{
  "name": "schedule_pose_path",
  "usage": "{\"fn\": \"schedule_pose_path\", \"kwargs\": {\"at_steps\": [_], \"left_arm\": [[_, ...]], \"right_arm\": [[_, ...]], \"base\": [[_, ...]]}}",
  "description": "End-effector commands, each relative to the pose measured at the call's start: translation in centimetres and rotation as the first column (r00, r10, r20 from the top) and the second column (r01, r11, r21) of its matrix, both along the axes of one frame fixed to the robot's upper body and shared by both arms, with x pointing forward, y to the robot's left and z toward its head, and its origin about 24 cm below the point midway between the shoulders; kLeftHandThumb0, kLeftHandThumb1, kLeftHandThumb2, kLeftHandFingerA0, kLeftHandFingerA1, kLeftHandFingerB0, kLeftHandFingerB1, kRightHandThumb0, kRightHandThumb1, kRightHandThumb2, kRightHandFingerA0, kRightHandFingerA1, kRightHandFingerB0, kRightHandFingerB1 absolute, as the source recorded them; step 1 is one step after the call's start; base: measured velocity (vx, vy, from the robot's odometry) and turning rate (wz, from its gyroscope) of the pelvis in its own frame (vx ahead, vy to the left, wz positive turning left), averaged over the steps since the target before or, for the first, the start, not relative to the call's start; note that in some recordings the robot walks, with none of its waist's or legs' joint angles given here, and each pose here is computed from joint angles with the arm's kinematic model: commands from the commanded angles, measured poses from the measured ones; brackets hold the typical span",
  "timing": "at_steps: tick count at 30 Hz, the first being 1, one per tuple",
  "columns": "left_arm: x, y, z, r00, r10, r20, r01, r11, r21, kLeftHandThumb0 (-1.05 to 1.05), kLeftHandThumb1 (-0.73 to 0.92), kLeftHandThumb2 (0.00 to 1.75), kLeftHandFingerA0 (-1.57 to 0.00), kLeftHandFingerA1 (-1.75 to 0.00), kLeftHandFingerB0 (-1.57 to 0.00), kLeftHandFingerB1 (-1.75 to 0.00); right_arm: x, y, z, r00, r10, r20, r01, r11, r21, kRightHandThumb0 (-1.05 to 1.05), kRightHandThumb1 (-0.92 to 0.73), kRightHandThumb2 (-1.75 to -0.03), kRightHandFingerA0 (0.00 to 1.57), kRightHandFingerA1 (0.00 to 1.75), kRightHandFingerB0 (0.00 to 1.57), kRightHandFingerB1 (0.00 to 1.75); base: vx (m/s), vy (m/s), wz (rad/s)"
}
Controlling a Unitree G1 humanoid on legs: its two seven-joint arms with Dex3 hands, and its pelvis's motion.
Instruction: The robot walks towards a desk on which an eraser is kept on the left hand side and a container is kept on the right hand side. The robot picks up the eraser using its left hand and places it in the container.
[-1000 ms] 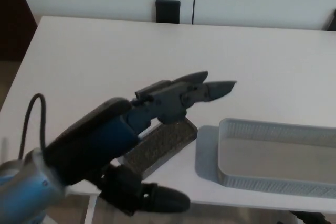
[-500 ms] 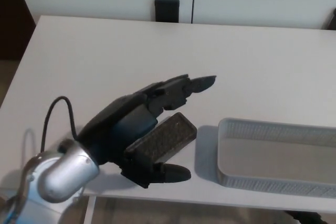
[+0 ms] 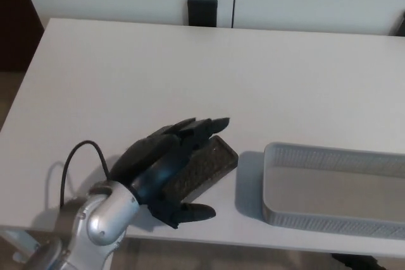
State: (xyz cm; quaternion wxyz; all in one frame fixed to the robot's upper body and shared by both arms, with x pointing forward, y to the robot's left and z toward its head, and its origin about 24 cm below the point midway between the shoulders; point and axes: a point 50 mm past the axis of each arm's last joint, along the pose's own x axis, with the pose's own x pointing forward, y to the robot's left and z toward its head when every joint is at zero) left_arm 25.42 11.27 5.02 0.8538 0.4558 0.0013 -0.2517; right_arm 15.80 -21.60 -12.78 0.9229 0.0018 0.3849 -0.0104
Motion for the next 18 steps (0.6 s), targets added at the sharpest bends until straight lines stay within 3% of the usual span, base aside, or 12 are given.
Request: {"fn": "schedule_pose_path", "kwargs": {"at_steps": [1,5,6,7,8,9,10,11,12,14,16,18], "left_arm": [[1.2,2.5,-2.5,0.894,0.195,0.403,-0.37,0.829,0.419,-0.63,0.4,0.73,0.0,0.0,-0.05,-0.16],[1.1,2.7,-3.0,0.893,0.2,0.404,-0.379,0.818,0.433,-0.64,0.41,0.73,0.0,0.0,-0.05,-0.15],[1.0,2.8,-3.2,0.895,0.203,0.398,-0.381,0.811,0.444,-0.65,0.41,0.73,0.0,0.0,-0.05,-0.15],[1.0,2.9,-3.2,0.894,0.203,0.398,-0.382,0.809,0.447,-0.65,0.41,0.73,0.0,0.0,-0.05,-0.15],[1.0,2.9,-3.3,0.895,0.201,0.398,-0.382,0.807,0.45,-0.65,0.41,0.73,0.0,0.0,-0.05,-0.15],[1.0,3.0,-3.5,0.895,0.202,0.398,-0.383,0.805,0.453,-0.64,0.41,0.73,0.0,0.0,-0.05,-0.15],[0.9,3.0,-3.6,0.894,0.205,0.399,-0.387,0.803,0.454,-0.62,0.4,0.73,0.0,-0.03,-0.05,-0.17],[0.9,3.1,-3.8,0.893,0.209,0.398,-0.391,0.798,0.458,-0.63,0.4,0.73,0.0,-0.03,-0.05,-0.17],[0.9,3.1,-4.0,0.895,0.209,0.395,-0.39,0.797,0.462,-0.61,0.39,0.73,0.0,-0.03,-0.05,-0.18],[0.8,3.2,-4.2,0.895,0.214,0.392,-0.392,0.795,0.463,-0.6,0.39,0.73,0.0,-0.05,-0.05,-0.18],[0.7,3.3,-4.5,0.898,0.223,0.379,-0.395,0.788,0.472,-0.6,0.39,0.73,0.0,-0.06,-0.03,-0.17],[0.7,3.3,-4.8,0.897,0.228,0.38,-0.4,0.786,0.472,-0.57,0.37,0.74,0.0,-0.12,-0.05,-0.21]], "right_arm": [[-0.3,-1.5,0.6,0.992,0.119,0.034,-0.113,0.983,-0.148,-0.39,-0.33,-1.0,0.5,0.82,0.21,0.64],[-0.3,-1.5,0.5,0.993,0.121,0.014,-0.118,0.984,-0.135,-0.4,-0.31,-0.97,0.5,0.82,0.22,0.64],[-0.3,-1.4,0.4,0.992,0.127,0.005,-0.126,0.983,-0.134,-0.42,-0.38,-0.85,0.45,1.01,0.2,0.71],[-0.4,-1.4,0.3,0.992,0.129,0.003,-0.128,0.983,-0.135,-0.38,-0.29,-0.96,0.54,0.83,0.23,0.64],[-0.4,-1.3,0.3,0.991,0.137,0.0,-0.135,0.981,-0.138,-0.38,-0.31,-0.97,0.52,0.82,0.22,0.64],[-0.4,-1.3,0.3,0.989,0.144,-0.007,-0.144,0.98,-0.14,-0.39,-0.37,-0.87,0.46,1.01,0.2,0.68],[-0.4,-1.3,0.3,0.989,0.149,-0.012,-0.149,0.979,-0.141,-0.37,-0.31,-0.96,0.53,0.81,0.21,0.62],[-0.4,-1.2,0.3,0.988,0.154,-0.018,-0.155,0.978,-0.138,-0.37,-0.39,-0.83,0.49,0.95,0.2,0.64],[-0.4,-1.2,0.2,0.987,0.158,-0.03,-0.16,0.979,-0.126,-0.35,-0.35,-0.94,0.53,0.84,0.19,0.61],[-0.4,-1.2,0.2,0.985,0.17,-0.041,-0.173,0.977,-0.121,-0.34,-0.34,-0.94,0.52,0.83,0.2,0.62],[-0.4,-1.2,0.1,0.977,0.205,-0.061,-0.211,0.968,-0.135,-0.36,-0.38,-0.82,0.5,0.87,0.22,0.63],[-0.4,-1.2,0.1,0.972,0.224,-0.065,-0.231,0.962,-0.143,-0.34,-0.38,-0.82,0.5,0.86,0.23,0.62]], "base": [[0.0,0.0,0.0],[0.0,0.0,0.0],[0.0,0.0,0.0],[0.0,0.0,0.0],[0.0,0.0,0.0],[0.0,0.0,0.0],[0.0,0.0,0.0],[0.0,0.0,0.0],[0.0,0.0,0.0],[0.0,0.0,0.0],[0.0,0.0,0.0],[0.0,0.0,0.0]]}}
